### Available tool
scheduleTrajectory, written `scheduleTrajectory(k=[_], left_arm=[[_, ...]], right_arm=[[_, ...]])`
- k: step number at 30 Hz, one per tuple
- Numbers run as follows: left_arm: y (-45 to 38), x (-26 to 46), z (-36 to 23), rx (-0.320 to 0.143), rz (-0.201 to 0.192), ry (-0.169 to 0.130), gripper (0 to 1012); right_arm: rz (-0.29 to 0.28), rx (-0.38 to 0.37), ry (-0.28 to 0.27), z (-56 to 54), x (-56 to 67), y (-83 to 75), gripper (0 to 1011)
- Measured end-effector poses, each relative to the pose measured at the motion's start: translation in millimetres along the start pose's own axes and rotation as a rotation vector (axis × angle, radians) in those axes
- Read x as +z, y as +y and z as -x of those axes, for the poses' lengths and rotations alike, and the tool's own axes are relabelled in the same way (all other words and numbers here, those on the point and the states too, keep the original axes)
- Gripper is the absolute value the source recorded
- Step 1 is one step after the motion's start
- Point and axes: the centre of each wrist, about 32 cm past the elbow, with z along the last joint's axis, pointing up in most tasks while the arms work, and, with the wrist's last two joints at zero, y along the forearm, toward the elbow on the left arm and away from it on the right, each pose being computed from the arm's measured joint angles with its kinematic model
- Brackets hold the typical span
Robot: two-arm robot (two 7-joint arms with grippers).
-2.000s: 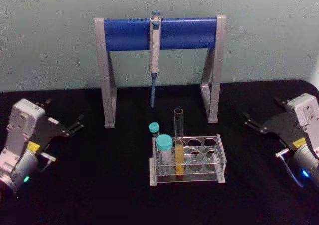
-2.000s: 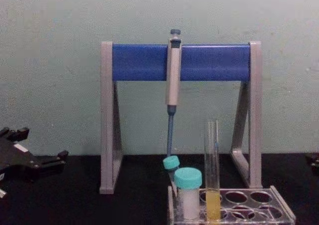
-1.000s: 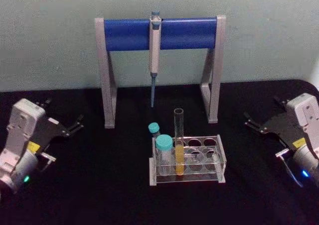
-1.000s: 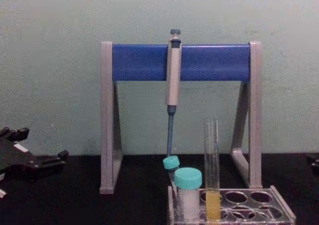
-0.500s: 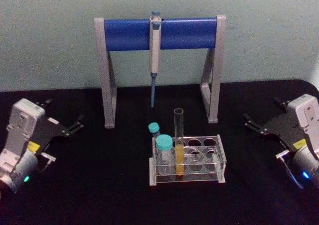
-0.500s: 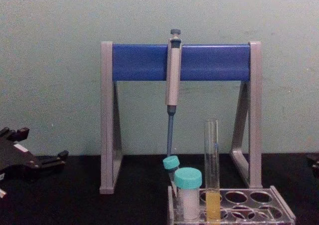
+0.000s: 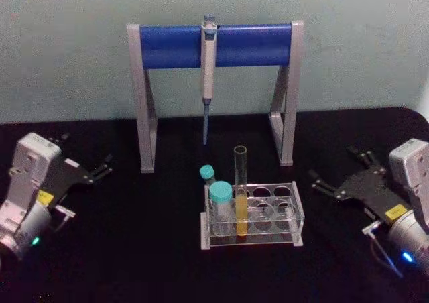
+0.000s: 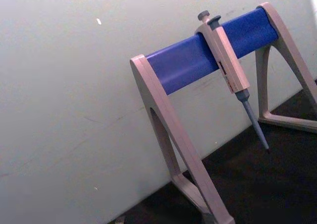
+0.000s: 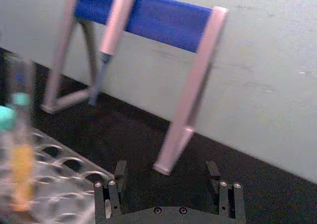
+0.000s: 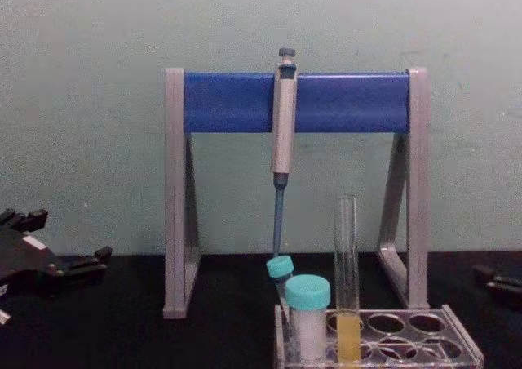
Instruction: Pick up the test tube from the test tube rack, shake it, then place it back into the test tube rack.
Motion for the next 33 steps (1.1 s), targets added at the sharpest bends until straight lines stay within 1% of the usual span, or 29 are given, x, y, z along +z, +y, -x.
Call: scheduleTrajectory(k=[1, 5, 6, 9, 11, 14, 15, 19, 20, 22, 23, 25, 33], left_arm=[[0.0, 0.0, 0.0, 0.0, 0.0, 0.0, 1001], [0.0, 0.0, 0.0, 0.0, 0.0, 0.0, 1001], [0.0, 0.0, 0.0, 0.0, 0.0, 0.0, 1001], [0.0, 0.0, 0.0, 0.0, 0.0, 0.0, 1001], [0.0, 0.0, 0.0, 0.0, 0.0, 0.0, 1001], [0.0, 0.0, 0.0, 0.0, 0.0, 0.0, 1001], [0.0, 0.0, 0.0, 0.0, 0.0, 0.0, 1001], [0.0, 0.0, 0.0, 0.0, 0.0, 0.0, 1001], [0.0, 0.0, 0.0, 0.0, 0.0, 0.0, 1001], [0.0, 0.0, 0.0, 0.0, 0.0, 0.0, 1001], [0.0, 0.0, 0.0, 0.0, 0.0, 0.0, 1001], [0.0, 0.0, 0.0, 0.0, 0.0, 0.0, 1001], [0.0, 0.0, 0.0, 0.0, 0.0, 0.0, 1001]], right_arm=[[-0.007, 0.023, 0.02, 3.6, 2.4, -1.9, 1000], [-0.016, 0.071, 0.07, 10.5, 6.1, -5.0, 1000], [-0.021, 0.097, 0.093, 13.7, 8.0, -6.0, 1000], [-0.025, 0.131, 0.121, 18.0, 10.6, -7.1, 1000], [-0.03, 0.174, 0.152, 22.6, 14.8, -7.6, 1000], [-0.03, 0.206, 0.177, 25.8, 17.2, -7.2, 1000], [-0.029, 0.227, 0.194, 28.0, 18.5, -6.3, 1000], [-0.028, 0.27, 0.227, 32.5, 21.7, -1.6, 1000], [-0.028, 0.27, 0.227, 32.5, 21.7, -1.6, 1000], [-0.027, 0.307, 0.239, 35.5, 24.5, 3.9, 1000], [-0.027, 0.307, 0.239, 35.5, 24.5, 3.9, 1000], [-0.028, 0.337, 0.243, 37.6, 27.4, 10.4, 1000], [-0.021, 0.366, 0.236, 39.5, 29.8, 28.8, 1000]])
